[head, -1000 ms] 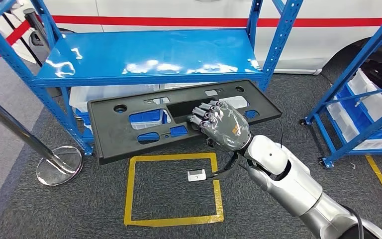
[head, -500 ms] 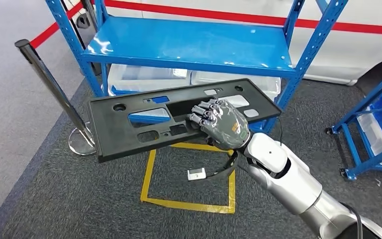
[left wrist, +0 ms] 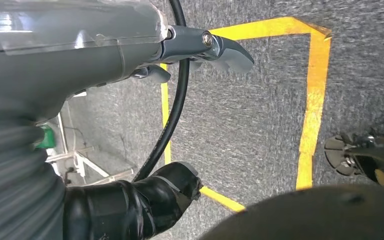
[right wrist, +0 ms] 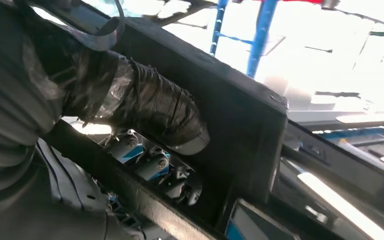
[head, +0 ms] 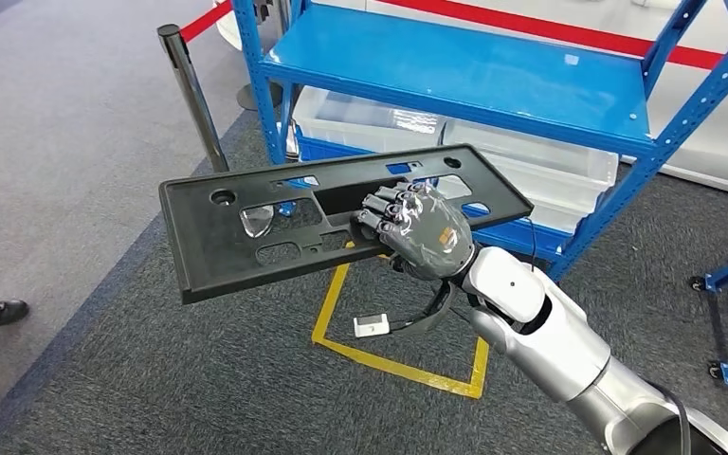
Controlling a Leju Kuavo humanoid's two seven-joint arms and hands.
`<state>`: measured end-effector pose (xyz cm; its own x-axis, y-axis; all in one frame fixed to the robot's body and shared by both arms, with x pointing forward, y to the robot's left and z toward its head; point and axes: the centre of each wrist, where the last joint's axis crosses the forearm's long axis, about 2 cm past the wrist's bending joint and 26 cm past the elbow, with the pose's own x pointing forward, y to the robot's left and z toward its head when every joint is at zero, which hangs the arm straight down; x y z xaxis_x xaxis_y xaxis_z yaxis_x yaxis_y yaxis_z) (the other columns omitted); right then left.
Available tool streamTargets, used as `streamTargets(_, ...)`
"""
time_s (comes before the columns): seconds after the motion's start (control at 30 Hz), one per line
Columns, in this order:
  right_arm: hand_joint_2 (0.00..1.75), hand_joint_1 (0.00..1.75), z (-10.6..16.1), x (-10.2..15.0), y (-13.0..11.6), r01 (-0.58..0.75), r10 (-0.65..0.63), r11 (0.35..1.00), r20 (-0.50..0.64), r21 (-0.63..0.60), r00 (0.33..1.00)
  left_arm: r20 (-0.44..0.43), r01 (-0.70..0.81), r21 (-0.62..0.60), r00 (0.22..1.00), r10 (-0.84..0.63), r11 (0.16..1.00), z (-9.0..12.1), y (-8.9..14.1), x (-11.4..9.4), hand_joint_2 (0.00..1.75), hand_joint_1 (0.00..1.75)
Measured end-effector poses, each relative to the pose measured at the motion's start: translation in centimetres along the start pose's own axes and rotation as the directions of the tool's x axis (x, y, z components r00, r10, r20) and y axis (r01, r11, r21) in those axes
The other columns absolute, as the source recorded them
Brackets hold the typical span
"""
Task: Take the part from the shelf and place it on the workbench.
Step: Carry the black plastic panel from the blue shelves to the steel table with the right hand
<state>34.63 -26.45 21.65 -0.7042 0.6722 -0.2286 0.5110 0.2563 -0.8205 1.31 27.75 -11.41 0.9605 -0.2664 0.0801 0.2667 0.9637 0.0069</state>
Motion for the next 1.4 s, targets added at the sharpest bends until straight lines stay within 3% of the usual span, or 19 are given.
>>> streamTargets(0.77,1.75,1.75,-0.2,0.3,0.7,0.018,-0.018,1.000,-0.008,0.018,1.000,0.000,0.006,-0.005,1.000,-0.006,1.000,0.0,-0.7,0.0,1.75,0.00)
streamTargets(1.07,1.75,1.75,-2.4,0.7,0.7,0.030,-0.030,1.000,0.008,-0.006,1.000,0.013,-0.008,-0.015,1.000,0.008,1.000,0.0,-0.7,0.8,1.75,0.00)
streamTargets(1.4,1.75,1.75,-3.1,1.0,1.1,0.041,-0.041,0.999,0.017,0.007,0.999,0.053,-0.042,-0.027,0.998,0.043,0.999,0.0,-0.7,1.1,1.75,0.00)
